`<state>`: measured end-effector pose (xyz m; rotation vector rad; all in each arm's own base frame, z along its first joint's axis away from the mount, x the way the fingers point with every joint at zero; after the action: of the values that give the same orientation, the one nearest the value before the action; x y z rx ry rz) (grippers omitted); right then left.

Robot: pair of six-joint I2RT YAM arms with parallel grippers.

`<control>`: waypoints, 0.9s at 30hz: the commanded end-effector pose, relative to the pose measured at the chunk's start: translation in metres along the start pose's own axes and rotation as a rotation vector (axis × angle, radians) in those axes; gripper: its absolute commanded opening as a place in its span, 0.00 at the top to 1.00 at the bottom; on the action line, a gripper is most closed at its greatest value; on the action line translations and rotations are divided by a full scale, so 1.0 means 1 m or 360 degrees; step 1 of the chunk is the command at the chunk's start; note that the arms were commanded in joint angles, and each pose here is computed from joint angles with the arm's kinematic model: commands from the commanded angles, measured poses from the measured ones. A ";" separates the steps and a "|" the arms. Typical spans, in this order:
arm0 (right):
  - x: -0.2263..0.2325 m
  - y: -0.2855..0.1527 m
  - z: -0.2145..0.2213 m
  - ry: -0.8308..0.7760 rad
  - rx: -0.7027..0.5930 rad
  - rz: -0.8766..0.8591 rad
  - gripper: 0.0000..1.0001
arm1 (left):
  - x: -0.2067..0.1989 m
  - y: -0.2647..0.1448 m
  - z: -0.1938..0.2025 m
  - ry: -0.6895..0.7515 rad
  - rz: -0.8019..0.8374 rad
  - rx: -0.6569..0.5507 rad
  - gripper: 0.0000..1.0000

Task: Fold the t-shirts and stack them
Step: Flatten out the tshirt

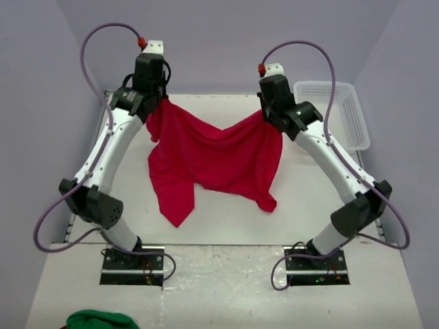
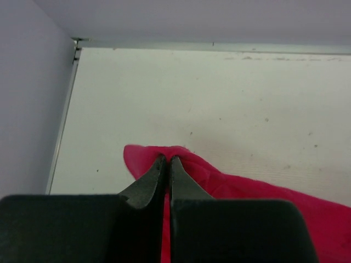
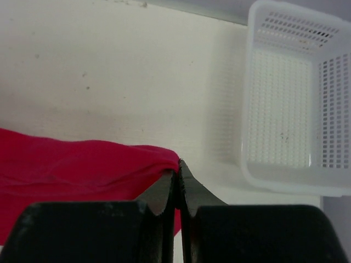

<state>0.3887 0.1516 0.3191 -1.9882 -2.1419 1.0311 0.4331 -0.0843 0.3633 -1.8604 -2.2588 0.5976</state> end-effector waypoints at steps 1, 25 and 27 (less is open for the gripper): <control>-0.006 0.022 -0.013 0.0102 -0.0013 -0.0051 1.00 | -0.004 0.037 -0.001 -0.0070 0.0001 0.0006 1.00; -0.018 0.191 0.071 0.0142 0.0484 -0.0152 1.00 | 0.068 0.229 0.101 -0.0198 -0.0193 0.0484 1.00; -0.017 0.194 0.075 0.0143 0.0497 -0.0164 1.00 | 0.068 0.233 0.105 -0.0213 -0.0172 0.0515 1.00</control>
<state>0.5217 0.1008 0.1596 -1.7106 -1.8599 1.1979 0.5830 -0.0056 0.1519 -1.5060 -2.1449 1.0016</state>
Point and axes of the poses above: each gripper's point midway between its finger pads, its own y axis out along the fingers, its own x axis along the line the jaws close on, z = x × y, the point moved 1 cm from there along -y, back along the fingers, and after that the axes turned 14 degrees about -y, right-handed, at the moved point
